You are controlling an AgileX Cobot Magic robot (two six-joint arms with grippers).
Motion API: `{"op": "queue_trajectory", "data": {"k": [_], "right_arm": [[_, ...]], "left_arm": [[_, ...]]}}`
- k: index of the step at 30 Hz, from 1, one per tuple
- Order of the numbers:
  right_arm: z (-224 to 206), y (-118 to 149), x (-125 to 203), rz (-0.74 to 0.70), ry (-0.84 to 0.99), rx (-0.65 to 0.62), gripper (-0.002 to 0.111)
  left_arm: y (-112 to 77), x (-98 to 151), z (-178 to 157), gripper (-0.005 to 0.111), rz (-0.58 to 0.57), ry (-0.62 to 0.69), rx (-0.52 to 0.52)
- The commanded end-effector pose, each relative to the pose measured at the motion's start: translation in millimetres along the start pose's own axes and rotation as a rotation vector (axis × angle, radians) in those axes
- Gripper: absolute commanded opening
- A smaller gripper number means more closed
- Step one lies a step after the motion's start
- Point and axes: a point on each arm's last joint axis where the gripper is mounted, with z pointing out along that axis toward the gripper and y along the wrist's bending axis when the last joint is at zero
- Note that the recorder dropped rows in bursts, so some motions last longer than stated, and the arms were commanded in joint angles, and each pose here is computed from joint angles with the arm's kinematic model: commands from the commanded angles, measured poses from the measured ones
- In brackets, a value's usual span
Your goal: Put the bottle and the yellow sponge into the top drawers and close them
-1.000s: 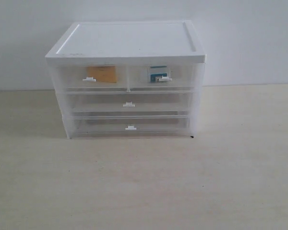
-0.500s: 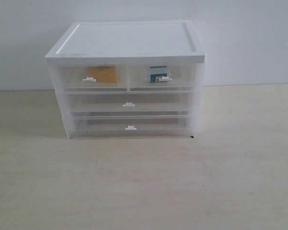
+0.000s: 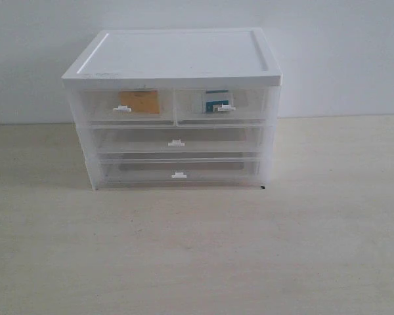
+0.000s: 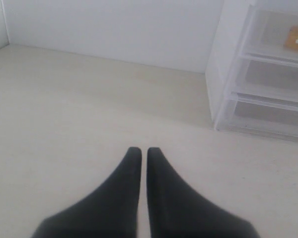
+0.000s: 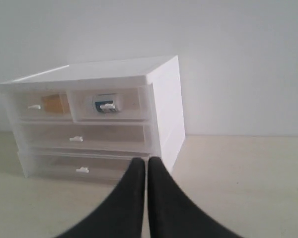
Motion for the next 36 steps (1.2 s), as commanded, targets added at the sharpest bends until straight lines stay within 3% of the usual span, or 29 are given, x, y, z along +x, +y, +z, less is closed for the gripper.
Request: {"op": "queue_trajectory", "data": {"k": [1,12,20,24,29,36], "right_arm": [[0.0,0.8,5.2,-0.016,0.044,-0.01,0.0],[-1.0,5.1,17.8,-0.023,0.184,-0.059,0.0],[-1.2,5.4,17.8,0.02,0.185,-0.058,0.0],[-1.4,1.2,18.9,-0.042,0.196,-0.018,0.0],[-3.6,-7.3,26.8,0.065,0.283,0.089,0.0],[-4.7,-9.0,29.6,0.037,0.317,0.105,0.0]], "left_arm": [[0.3,0.7,0.0,0.004,-0.003,0.0,-0.003],[0.3,0.7,0.0,0.004,-0.003,0.0,-0.003],[0.3,0.7,0.0,0.004,-0.003,0.0,-0.003],[0.3,0.7,0.0,0.004,-0.003,0.0,-0.003],[0.3,0.7,0.0,0.004,-0.003,0.0,-0.003],[0.3,0.7,0.0,0.004,-0.003,0.0,-0.003]]}}
